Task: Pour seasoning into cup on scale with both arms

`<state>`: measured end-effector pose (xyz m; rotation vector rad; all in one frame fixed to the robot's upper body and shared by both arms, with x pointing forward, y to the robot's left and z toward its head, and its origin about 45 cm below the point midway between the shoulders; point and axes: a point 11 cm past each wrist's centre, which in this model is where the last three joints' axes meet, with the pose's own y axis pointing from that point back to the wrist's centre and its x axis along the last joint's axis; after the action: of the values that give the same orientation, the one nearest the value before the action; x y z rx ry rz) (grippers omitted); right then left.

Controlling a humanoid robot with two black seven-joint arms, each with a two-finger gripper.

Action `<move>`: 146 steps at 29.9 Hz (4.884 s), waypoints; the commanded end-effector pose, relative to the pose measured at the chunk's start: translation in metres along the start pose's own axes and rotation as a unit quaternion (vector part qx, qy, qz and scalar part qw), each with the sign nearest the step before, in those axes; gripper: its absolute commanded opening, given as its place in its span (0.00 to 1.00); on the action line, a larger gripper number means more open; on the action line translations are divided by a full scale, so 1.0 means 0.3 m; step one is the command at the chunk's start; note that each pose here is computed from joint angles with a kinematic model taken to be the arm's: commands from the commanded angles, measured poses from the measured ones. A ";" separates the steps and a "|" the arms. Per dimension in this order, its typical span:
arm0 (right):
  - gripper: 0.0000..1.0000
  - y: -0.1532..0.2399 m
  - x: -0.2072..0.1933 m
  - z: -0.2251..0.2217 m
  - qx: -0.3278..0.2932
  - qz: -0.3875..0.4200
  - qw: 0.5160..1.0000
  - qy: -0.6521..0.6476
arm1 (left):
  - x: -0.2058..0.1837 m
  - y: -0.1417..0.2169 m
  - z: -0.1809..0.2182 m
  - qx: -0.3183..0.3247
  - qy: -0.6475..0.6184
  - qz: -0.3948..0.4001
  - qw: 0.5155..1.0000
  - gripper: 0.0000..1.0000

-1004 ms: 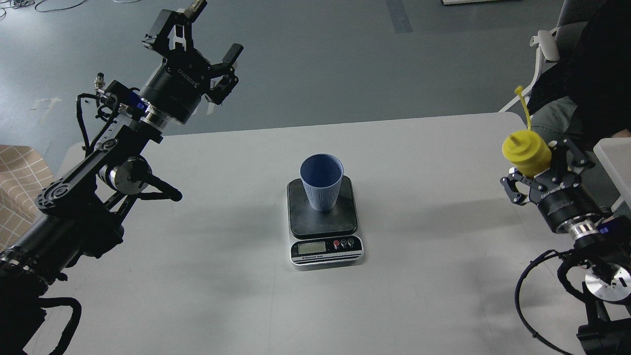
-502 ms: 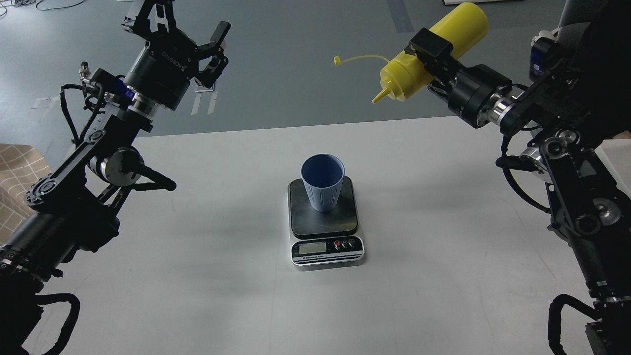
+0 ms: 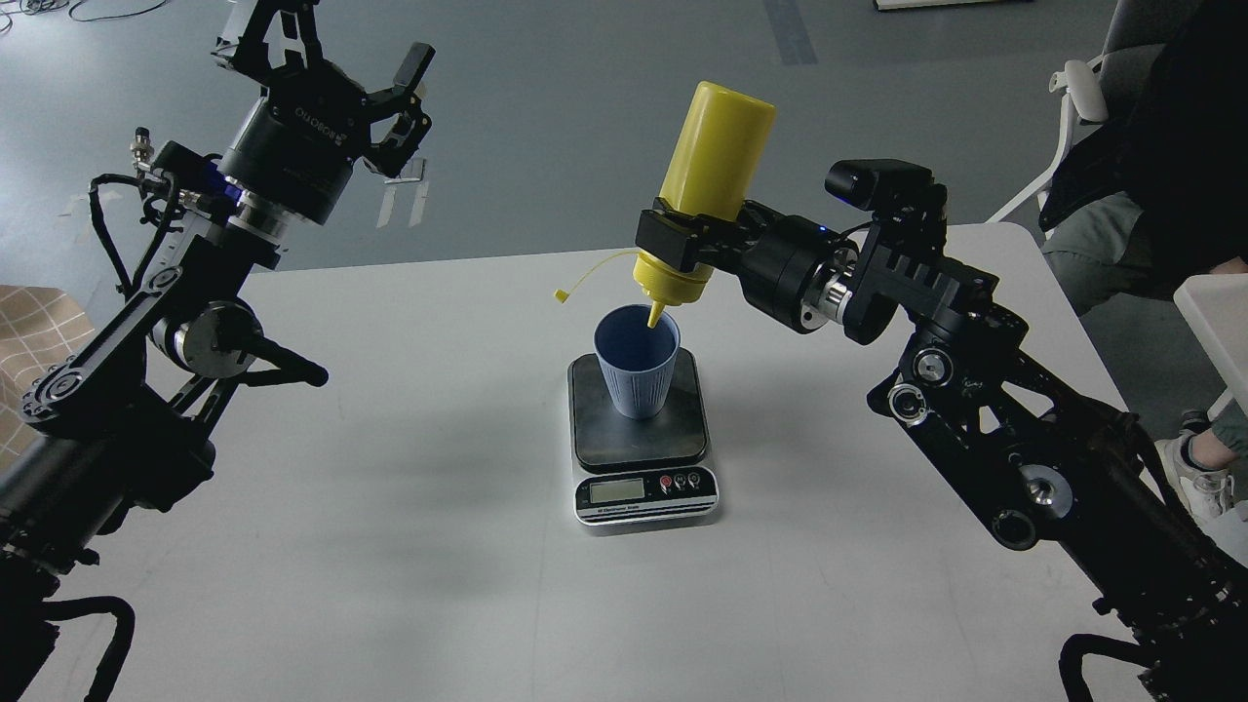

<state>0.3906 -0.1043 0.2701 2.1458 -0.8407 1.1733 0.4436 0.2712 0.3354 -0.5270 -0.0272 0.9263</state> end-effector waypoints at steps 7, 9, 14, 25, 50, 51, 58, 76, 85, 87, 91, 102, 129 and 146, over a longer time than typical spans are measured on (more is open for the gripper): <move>0.00 0.005 -0.007 -0.002 0.000 0.004 1.000 0.009 | -0.004 0.001 0.002 0.000 0.000 -0.002 1.000 0.98; 0.00 0.010 -0.012 0.011 -0.009 0.000 1.000 0.027 | -0.006 -0.001 0.001 -0.001 0.001 -0.002 1.000 0.98; 0.00 0.008 -0.017 0.022 -0.017 -0.002 0.999 0.042 | -0.001 0.000 0.010 -0.006 0.002 0.000 1.000 0.98; 0.00 -0.014 -0.083 -0.002 -0.004 0.001 0.999 0.032 | -0.014 0.006 0.021 -0.015 0.008 -0.003 1.000 0.98; 0.00 0.201 0.232 0.148 0.141 0.118 0.744 -0.642 | -0.014 0.015 0.010 -0.010 0.008 -0.003 1.000 0.98; 0.00 0.228 0.231 0.138 0.173 0.113 0.715 -0.668 | -0.014 0.015 0.008 -0.009 0.008 -0.004 1.000 0.98; 0.01 0.371 0.147 0.177 0.266 0.084 0.564 -0.778 | -0.015 0.021 0.000 -0.002 0.006 -0.006 1.000 0.98; 0.08 0.726 -0.325 0.604 0.124 0.254 0.351 -0.893 | 0.021 0.056 0.033 0.020 -0.023 -0.013 0.999 0.98; 0.21 0.725 -0.324 0.604 0.130 0.254 0.343 -0.895 | 0.010 0.055 0.027 0.026 -0.031 -0.021 0.999 0.98; 0.25 0.730 -0.330 0.607 0.133 0.256 0.333 -0.898 | 0.010 0.055 0.027 0.026 -0.031 -0.021 0.999 0.98; 0.33 0.746 -0.385 0.632 0.124 0.266 0.302 -0.907 | 0.006 0.060 0.018 0.031 -0.031 -0.024 0.999 0.98; 0.46 0.771 -0.465 0.645 0.109 0.269 0.263 -0.920 | -0.001 0.059 0.037 0.031 -0.037 -0.032 0.998 0.98; 1.00 1.176 -0.564 0.490 0.087 0.326 0.235 -0.912 | -0.006 0.068 0.039 0.034 -0.044 -0.035 0.998 0.98; 0.97 1.274 0.365 0.440 0.258 0.293 0.550 -0.738 | 0.001 0.064 0.055 0.027 -0.045 -0.032 0.998 0.98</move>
<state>0.1972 -0.4804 0.3191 3.0724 -2.3426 -1.0583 0.4250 0.2870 0.3400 -0.4314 -0.0972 0.8858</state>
